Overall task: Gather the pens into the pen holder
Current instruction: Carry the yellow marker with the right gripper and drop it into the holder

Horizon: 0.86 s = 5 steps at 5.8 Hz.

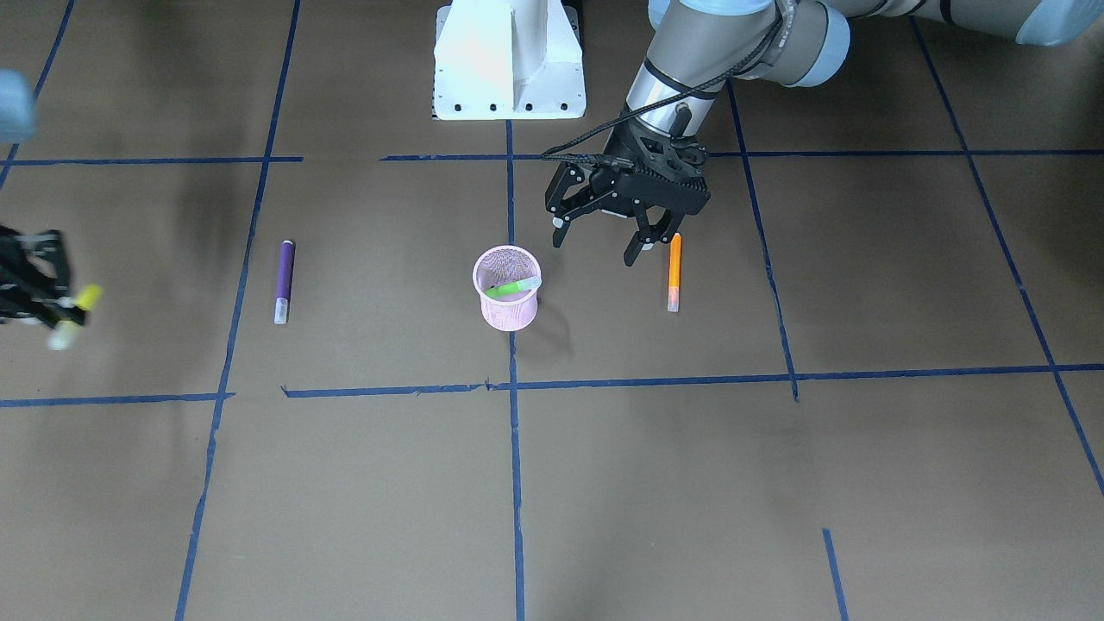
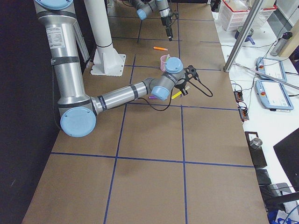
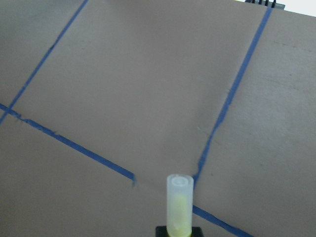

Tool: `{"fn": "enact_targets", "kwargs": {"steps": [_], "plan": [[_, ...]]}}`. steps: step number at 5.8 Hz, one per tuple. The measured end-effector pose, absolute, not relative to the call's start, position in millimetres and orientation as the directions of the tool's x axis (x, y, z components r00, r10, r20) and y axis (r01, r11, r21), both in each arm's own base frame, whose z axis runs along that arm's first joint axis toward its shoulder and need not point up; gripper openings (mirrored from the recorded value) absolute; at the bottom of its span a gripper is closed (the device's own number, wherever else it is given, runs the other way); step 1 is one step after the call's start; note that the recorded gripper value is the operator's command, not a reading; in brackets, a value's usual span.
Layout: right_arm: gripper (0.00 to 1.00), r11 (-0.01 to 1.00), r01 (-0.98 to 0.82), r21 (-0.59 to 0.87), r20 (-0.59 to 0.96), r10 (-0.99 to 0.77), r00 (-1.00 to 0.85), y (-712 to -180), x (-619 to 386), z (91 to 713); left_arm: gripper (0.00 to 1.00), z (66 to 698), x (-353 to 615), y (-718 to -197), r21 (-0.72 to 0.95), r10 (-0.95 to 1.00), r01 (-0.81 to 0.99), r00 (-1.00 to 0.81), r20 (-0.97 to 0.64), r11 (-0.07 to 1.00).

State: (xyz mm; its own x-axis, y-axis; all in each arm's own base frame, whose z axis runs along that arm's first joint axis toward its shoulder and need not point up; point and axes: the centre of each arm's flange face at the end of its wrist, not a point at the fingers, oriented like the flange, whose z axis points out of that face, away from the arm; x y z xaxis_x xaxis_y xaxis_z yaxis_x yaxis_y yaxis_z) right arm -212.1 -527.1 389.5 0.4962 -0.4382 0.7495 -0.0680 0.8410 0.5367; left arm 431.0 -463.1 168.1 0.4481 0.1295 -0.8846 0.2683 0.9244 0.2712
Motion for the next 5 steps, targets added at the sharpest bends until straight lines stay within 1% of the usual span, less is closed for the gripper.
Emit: {"fn": "enact_targets", "kwargs": {"steps": [2, 5], "plan": [[0.0, 0.838, -0.133, 0.529, 0.793, -0.432, 0.43, -517.2, -296.1, 320.1, 0.95, 174.7, 428.3, -465.2, 0.272, 0.127, 0.271, 0.453, -0.882, 0.923], [0.0, 0.857, -0.285, 0.429, 0.882, -0.329, 0.337, -476.5, -412.3, 223.7, 0.95, 186.4, 419.1, -473.2, 0.273, 0.118, 0.284, 0.465, -0.878, 0.919]]}}
